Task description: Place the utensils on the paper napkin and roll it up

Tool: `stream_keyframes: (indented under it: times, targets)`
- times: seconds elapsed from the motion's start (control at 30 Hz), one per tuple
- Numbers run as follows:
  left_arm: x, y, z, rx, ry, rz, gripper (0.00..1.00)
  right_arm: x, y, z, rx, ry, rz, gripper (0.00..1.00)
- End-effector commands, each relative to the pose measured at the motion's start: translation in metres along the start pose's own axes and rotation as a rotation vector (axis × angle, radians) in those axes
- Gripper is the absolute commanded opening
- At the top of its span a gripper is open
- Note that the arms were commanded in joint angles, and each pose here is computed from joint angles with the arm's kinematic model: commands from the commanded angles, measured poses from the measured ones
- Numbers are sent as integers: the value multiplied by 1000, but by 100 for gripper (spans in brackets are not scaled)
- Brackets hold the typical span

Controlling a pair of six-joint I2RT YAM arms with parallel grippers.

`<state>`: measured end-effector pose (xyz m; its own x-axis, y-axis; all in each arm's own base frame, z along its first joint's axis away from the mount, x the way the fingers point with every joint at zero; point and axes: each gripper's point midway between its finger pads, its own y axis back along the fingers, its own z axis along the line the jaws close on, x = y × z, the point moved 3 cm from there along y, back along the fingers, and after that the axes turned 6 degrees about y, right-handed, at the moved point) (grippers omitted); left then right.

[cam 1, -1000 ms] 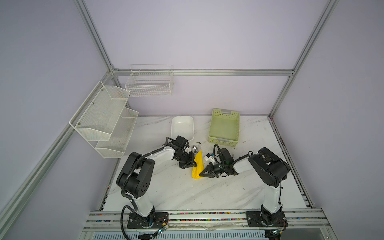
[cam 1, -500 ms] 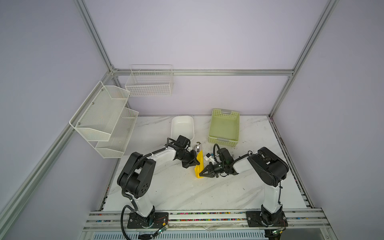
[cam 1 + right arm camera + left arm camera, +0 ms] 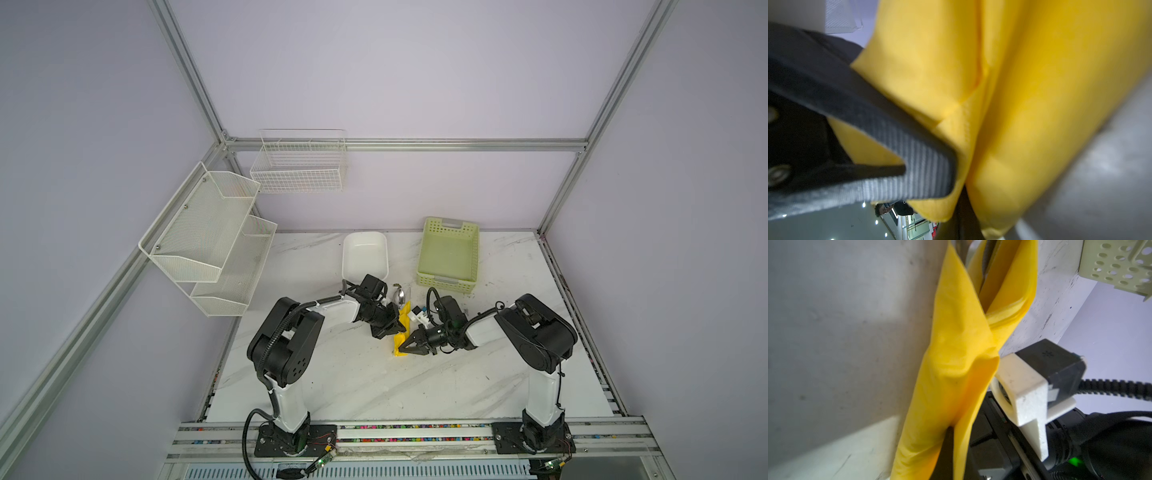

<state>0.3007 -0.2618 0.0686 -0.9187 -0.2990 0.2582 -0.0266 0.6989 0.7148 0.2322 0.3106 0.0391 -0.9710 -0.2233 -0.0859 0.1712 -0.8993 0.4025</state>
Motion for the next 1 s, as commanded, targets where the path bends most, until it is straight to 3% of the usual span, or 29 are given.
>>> stream_keyframes:
  times: [0.0, 0.43, 0.77, 0.97]
  targets:
    - [-1, -4, -18, 58, -35, 6, 0, 25, -2, -59, 213, -182, 5, 0]
    - [2, -17, 22, -41, -2, 15, 0, 2, 31, -19, 171, -146, -126, 0]
    - [3, -9, 22, -79, -51, -1, 0, -30, 63, -11, 209, -154, -290, 0]
    - [4, -9, 20, -80, -72, 12, 0, -54, 62, -3, 174, -132, -334, 0]
